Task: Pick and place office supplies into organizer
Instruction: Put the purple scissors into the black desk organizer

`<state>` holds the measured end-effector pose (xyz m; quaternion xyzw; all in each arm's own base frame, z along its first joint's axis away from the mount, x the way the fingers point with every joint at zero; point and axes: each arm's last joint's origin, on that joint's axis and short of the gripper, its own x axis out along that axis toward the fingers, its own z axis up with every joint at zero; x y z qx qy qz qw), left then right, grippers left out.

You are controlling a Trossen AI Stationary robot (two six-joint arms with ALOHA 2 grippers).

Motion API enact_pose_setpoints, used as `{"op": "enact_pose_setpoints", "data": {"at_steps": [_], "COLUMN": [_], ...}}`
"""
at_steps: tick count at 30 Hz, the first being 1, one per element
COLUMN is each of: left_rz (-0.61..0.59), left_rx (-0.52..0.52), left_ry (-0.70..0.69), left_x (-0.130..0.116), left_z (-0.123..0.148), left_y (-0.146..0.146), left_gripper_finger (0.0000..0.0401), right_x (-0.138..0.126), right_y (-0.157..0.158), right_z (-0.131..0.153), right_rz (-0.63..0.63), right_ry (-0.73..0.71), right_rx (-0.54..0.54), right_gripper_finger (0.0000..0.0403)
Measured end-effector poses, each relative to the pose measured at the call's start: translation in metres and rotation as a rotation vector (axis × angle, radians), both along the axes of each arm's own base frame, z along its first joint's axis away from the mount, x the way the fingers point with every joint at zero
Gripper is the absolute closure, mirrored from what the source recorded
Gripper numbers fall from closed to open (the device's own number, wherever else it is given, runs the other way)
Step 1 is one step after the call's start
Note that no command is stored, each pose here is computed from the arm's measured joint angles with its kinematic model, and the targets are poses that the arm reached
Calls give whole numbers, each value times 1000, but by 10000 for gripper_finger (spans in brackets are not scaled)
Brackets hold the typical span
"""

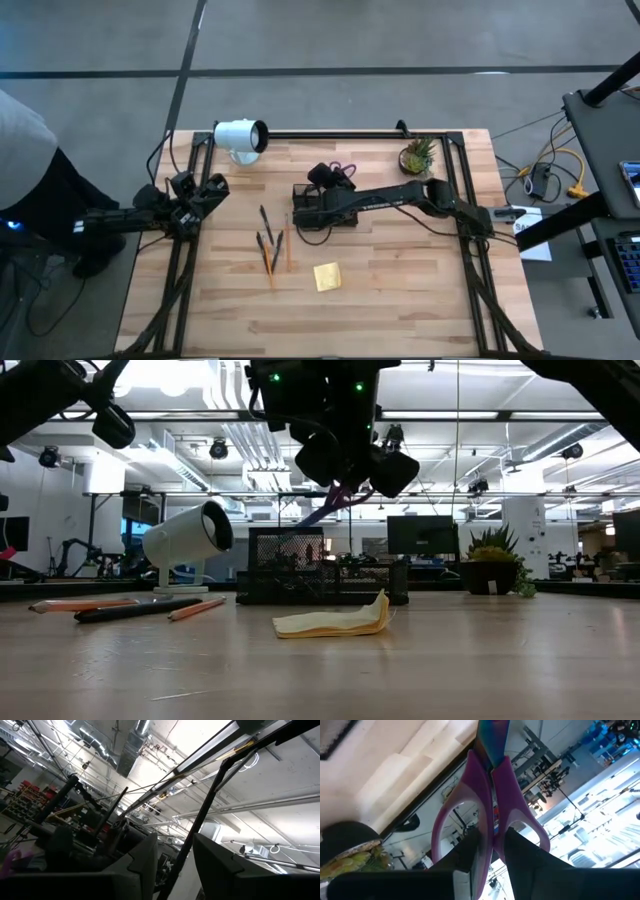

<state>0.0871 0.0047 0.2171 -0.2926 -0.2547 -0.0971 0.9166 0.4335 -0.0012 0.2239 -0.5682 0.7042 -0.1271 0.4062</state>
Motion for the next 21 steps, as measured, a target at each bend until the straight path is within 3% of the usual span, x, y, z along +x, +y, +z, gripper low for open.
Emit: {"op": "enact_pose_setpoints", "data": {"at_steps": [7,18,21], "left_rz": [0,0,0], "left_rx": [0,0,0], "left_ry": [0,0,0], "left_x": [0,0,0], "left_z": [0,0,0], "left_y": [0,0,0], "left_gripper_finger": [292,292,292], "right_x": [3,8,10], "right_y": [5,8,12], "right_z": [-1,-7,-6], "right_rz": [10,8,24], "right_ry": [-37,-113,-145], "right_rx": [4,32,-23], "right_gripper_finger": [334,263,249]}}
